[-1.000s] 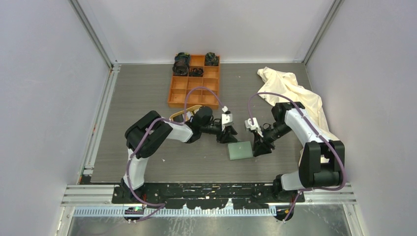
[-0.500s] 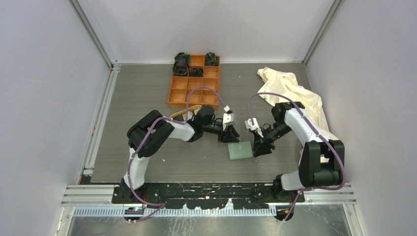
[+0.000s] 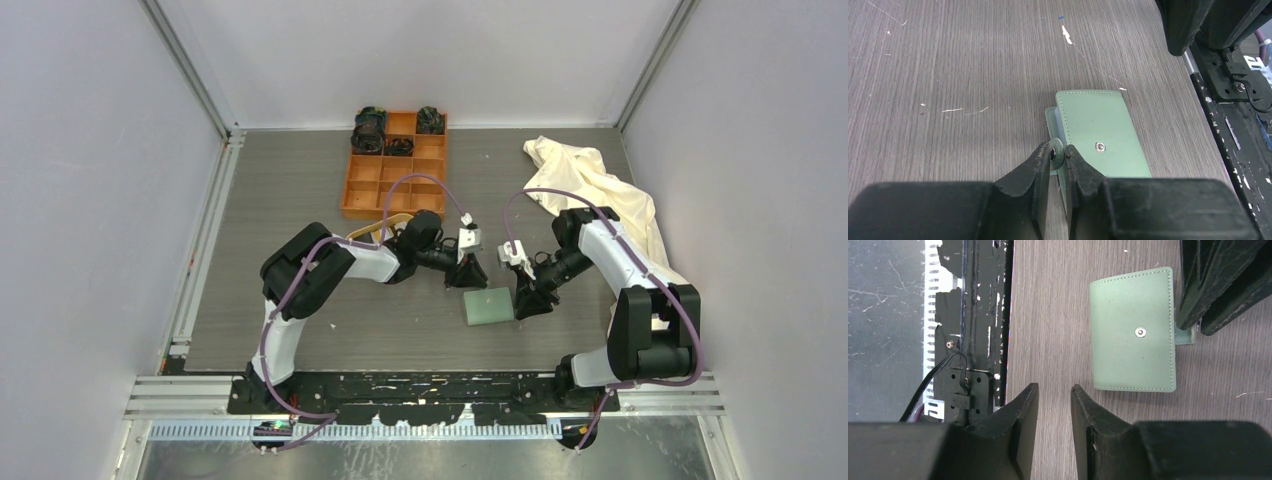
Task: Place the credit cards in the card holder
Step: Close the card holder at the center of the board.
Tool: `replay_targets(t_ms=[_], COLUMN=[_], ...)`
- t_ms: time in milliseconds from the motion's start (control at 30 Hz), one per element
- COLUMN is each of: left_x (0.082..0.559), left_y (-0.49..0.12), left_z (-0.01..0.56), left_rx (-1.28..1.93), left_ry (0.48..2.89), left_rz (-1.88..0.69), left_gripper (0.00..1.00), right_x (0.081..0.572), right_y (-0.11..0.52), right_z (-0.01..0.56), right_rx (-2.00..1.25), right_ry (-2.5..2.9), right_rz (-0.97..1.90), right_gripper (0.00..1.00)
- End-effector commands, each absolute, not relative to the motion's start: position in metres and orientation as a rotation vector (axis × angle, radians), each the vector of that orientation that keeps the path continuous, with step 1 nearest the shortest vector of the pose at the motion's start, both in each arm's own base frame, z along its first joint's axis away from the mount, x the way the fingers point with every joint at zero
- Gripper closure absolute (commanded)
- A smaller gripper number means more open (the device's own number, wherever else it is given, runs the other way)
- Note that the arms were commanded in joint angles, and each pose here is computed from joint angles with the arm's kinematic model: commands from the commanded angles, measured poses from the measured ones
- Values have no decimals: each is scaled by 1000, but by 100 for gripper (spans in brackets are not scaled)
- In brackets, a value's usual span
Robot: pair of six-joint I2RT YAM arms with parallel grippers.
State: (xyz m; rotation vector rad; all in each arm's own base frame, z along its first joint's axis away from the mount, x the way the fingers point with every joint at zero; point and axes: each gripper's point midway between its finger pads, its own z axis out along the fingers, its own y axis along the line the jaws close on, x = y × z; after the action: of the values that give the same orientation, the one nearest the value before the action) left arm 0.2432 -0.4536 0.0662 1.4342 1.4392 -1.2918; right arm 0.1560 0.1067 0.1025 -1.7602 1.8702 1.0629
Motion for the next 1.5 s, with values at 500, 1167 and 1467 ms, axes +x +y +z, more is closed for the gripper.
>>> replay_targets(t_ms=[500, 1167, 1467], left_x=[274, 264, 254], left_y=[-442, -421, -431], left_z=[94, 99, 108], left_rx=[1051, 646, 673], left_ry=[1767, 2014, 2005], left_rz=[-1154, -1231, -1349], left_gripper=[100, 100, 100], right_x=[157, 193, 206], right_y=[115, 114, 127], right_z=[108, 61, 55], right_rx=[-1727, -1960, -2125], right_ry=[1813, 1428, 1284], right_rz=[1111, 643, 519], right_gripper=[64, 31, 0])
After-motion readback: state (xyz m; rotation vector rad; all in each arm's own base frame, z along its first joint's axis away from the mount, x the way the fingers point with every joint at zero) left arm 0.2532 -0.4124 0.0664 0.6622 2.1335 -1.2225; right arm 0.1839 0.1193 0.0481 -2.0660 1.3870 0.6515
